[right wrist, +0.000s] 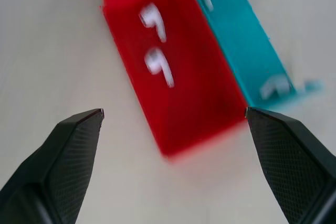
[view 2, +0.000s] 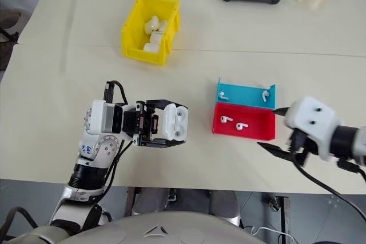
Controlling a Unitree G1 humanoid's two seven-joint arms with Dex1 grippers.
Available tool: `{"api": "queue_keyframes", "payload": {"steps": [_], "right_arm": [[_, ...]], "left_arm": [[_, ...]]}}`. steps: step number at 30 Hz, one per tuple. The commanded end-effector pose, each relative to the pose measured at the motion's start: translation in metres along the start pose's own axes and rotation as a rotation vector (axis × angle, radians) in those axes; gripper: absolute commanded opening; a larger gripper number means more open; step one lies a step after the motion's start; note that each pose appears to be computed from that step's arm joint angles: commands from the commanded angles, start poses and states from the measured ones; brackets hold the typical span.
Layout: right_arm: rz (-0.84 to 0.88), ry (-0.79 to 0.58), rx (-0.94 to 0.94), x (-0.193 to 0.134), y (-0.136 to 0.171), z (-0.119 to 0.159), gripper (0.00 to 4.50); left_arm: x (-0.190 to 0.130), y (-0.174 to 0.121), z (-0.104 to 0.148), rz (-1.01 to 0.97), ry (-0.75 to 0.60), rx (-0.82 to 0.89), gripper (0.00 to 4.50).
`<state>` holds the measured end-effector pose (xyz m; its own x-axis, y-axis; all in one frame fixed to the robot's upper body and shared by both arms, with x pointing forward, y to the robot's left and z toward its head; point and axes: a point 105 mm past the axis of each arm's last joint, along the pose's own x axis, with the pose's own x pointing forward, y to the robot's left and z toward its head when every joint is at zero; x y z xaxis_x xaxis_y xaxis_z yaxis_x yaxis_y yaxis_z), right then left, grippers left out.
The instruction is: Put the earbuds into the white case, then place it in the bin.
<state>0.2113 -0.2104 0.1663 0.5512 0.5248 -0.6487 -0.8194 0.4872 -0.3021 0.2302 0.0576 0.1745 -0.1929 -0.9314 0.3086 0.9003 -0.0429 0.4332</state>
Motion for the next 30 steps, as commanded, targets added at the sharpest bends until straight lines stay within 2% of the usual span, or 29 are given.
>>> {"api": "queue_keyframes", "payload": {"steps": [1,11,20,23,28,30], "right_arm": [[0.008,0.063,-0.016,0.016,0.000,0.003,4.50],[0.042,0.194,-0.198,0.046,-0.006,0.006,4.50],[0.093,0.207,-0.254,0.059,-0.004,0.016,4.50],[0.101,0.202,-0.265,0.063,-0.003,0.018,3.93],[0.122,0.211,-0.295,0.066,-0.001,0.018,2.33],[0.126,0.217,-0.311,0.066,-0.002,0.018,2.33]], "left_arm": [[-0.002,0.002,0.006,0.006,-0.009,0.015,2.76],[-0.001,0.003,0.008,0.012,-0.002,0.009,2.76],[0.005,0.002,0.008,0.002,-0.016,-0.022,2.76],[0.006,0.002,0.007,-0.001,-0.017,-0.025,2.76],[0.007,0.002,0.008,-0.002,-0.018,-0.026,2.76],[0.007,0.001,0.008,-0.002,-0.018,-0.026,2.76]]}}
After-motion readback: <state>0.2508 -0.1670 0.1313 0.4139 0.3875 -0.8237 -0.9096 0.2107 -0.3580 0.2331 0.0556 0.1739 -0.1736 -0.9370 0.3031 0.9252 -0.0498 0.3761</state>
